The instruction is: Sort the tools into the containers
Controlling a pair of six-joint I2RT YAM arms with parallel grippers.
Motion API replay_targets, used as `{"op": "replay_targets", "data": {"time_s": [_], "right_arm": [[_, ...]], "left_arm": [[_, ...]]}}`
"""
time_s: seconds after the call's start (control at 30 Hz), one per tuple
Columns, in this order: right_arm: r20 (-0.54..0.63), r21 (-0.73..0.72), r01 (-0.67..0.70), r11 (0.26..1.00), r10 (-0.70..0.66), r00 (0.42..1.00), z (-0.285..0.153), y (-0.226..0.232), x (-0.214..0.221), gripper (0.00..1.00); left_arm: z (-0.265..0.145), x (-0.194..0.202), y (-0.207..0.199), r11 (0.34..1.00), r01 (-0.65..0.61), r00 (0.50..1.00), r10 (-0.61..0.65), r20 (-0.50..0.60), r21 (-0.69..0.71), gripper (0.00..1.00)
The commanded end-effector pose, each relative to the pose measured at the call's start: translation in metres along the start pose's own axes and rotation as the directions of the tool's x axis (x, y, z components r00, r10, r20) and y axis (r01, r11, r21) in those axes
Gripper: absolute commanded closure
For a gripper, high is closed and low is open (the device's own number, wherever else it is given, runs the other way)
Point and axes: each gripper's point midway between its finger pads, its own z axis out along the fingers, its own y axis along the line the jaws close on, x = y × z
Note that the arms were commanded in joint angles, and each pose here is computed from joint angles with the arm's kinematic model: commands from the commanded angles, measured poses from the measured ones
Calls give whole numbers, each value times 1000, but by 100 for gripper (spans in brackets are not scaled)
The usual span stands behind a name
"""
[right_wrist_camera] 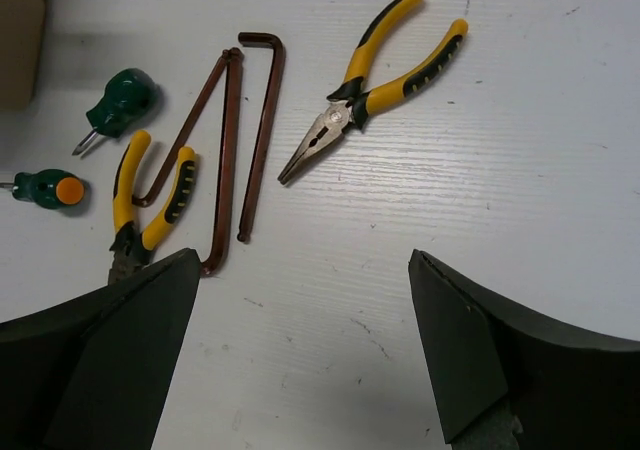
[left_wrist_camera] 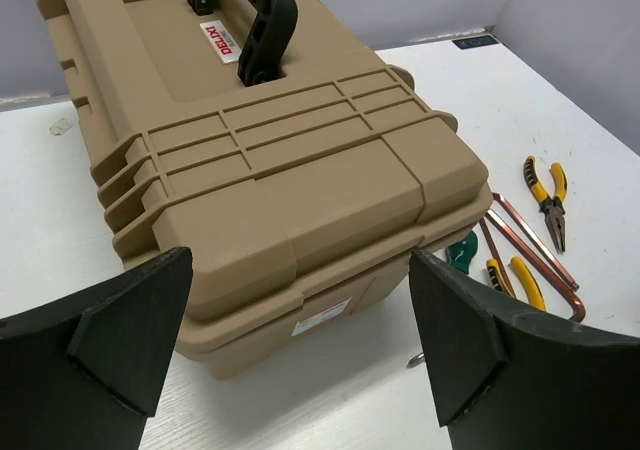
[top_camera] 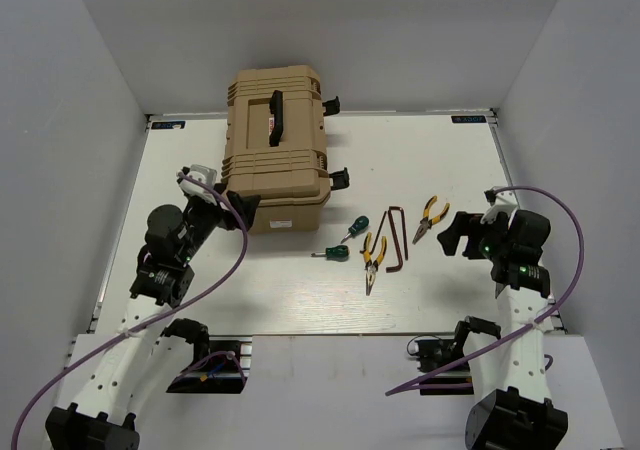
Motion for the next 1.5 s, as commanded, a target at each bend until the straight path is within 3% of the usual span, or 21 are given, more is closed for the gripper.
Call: {"op": "replay_targets", "data": {"time_s": [0.0, 0.1, 0.13, 0.17, 0.27, 0.3, 0.33, 0.37, 0.4, 0.43, 0.5, 0.57, 0.6, 0.63, 0.7, 0.77, 0.8, 0.83, 0.97, 1.2, 1.47], "right_arm": [[43, -62, 44, 997, -42, 998, -3, 11, -12, 9], [20, -215, 133, 968, -132, 991, -11, 36, -1, 9], [36, -271, 223, 936, -222, 974, -13, 43, 2, 9], [39, -403, 210, 891, -213, 976, -21, 66, 13, 9], [54, -438, 236, 868, -237, 970, -23, 71, 14, 9], [51, -435, 225, 872, -226, 973, -23, 71, 12, 15], [57, -424, 230, 876, -228, 972, -22, 69, 10, 25], [55, -423, 225, 878, -223, 973, -22, 69, 10, 39], [48, -420, 208, 883, -207, 977, -20, 69, 9, 76], [48, -413, 207, 887, -206, 977, -20, 68, 8, 93], [39, -401, 196, 895, -197, 980, -20, 66, 6, 100], [22, -392, 174, 903, -180, 983, -19, 64, 7, 96], [22, -380, 174, 908, -179, 984, -19, 62, 4, 61], [16, -384, 167, 908, -174, 985, -19, 63, 4, 51], [3, -381, 155, 912, -166, 986, -18, 62, 3, 36], [-10, -373, 137, 918, -152, 988, -18, 61, 3, 34], [-21, -374, 128, 919, -146, 989, -17, 61, 3, 34], [-29, -371, 119, 921, -140, 990, -18, 60, 4, 33], [-27, -380, 119, 917, -139, 990, -20, 63, 2, 33], [-9, -412, 130, 902, -147, 989, -26, 72, 1, 33], [10, -435, 147, 888, -158, 987, -30, 78, 0, 32]], "left_arm": [[4, -4, -4, 1000, -8, 1000, 8, 21, 23, 1], [12, -1, 0, 998, 58, 998, -58, 3, -4, 1], [14, -6, 1, 998, 68, 998, -68, 2, -13, 1], [19, 0, -2, 997, 73, 997, -73, -27, 9, 5], [31, -3, -14, 993, 81, 995, -76, -62, 85, 30], [35, -4, -16, 992, 72, 995, -65, -76, 100, 37], [41, -19, -19, 991, 69, 996, -61, -64, 118, 53], [46, -21, -25, 987, 61, 995, -49, -81, 149, 61], [51, -39, -26, 987, 49, 997, -38, -73, 152, 70], [65, -29, -30, 982, 46, 992, -23, -127, 183, 91], [79, -54, -32, 984, 22, 990, 3, -137, 179, 100], [104, -52, -21, 992, 1, 983, 22, -180, 127, 100], [113, -79, -23, 993, -12, 989, 30, -145, 119, 90], [120, -77, -17, 997, -24, 985, 36, -171, 76, 54], [145, -76, -4, 999, -32, 974, 36, -224, 20, 37], [163, -63, 5, 998, -46, 958, 32, -285, -43, 24], [172, -73, 10, 996, -54, 959, 32, -282, -71, 24], [183, -44, 15, 993, -64, 933, 25, -360, -98, 24], [202, -38, 12, 986, -73, 924, 10, -382, -149, 16], [224, -27, 25, 955, -128, 905, 1, -425, -269, 15], [230, -19, 39, 889, -234, 890, 33, -456, -393, 32]]}}
